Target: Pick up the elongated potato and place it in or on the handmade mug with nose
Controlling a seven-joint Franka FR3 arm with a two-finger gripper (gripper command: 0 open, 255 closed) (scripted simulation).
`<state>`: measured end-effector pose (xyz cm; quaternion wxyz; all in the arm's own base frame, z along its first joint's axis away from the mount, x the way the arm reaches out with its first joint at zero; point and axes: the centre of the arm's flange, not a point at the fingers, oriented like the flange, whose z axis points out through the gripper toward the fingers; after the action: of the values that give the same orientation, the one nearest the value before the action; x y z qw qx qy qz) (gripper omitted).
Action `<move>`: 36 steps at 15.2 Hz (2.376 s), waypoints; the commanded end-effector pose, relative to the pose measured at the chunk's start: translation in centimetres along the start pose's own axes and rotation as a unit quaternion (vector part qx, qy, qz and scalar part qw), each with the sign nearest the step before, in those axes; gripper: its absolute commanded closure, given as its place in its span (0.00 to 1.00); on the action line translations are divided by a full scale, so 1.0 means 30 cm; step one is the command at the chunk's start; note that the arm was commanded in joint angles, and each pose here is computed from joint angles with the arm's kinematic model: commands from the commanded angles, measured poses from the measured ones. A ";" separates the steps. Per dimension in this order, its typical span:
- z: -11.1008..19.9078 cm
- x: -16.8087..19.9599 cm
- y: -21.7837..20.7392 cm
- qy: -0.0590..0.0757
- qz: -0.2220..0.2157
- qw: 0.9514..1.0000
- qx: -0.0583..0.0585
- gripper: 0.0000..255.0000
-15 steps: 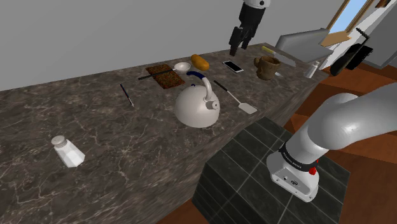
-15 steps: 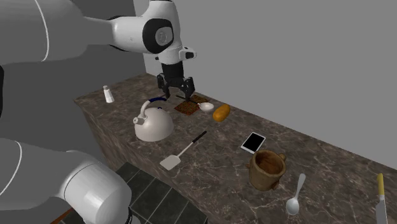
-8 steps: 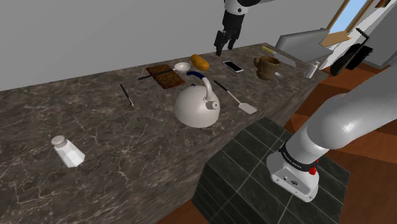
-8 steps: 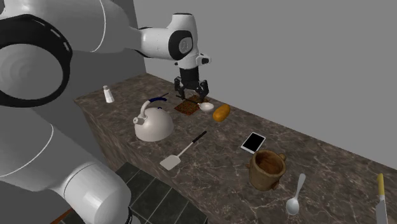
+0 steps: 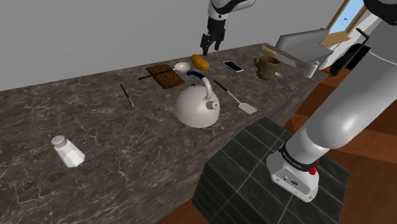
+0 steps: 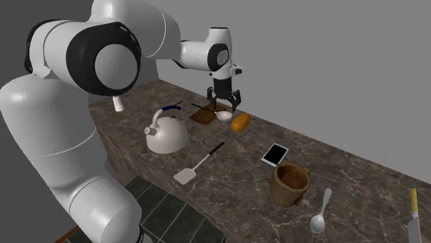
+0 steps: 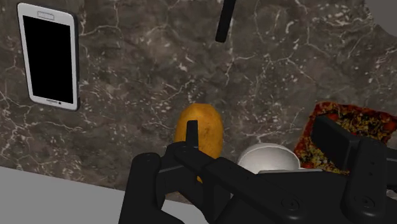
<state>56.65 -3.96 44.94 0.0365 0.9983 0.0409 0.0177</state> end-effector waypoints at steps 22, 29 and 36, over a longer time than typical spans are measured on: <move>0.410 0.450 0.164 -0.008 0.003 1.000 -0.010 0.00; 0.409 0.450 0.163 -0.008 0.003 1.000 -0.010 1.00; 0.408 0.449 0.164 -0.008 0.003 1.000 -0.010 1.00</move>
<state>70.95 -8.60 33.57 0.0467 0.9982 0.0369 0.0109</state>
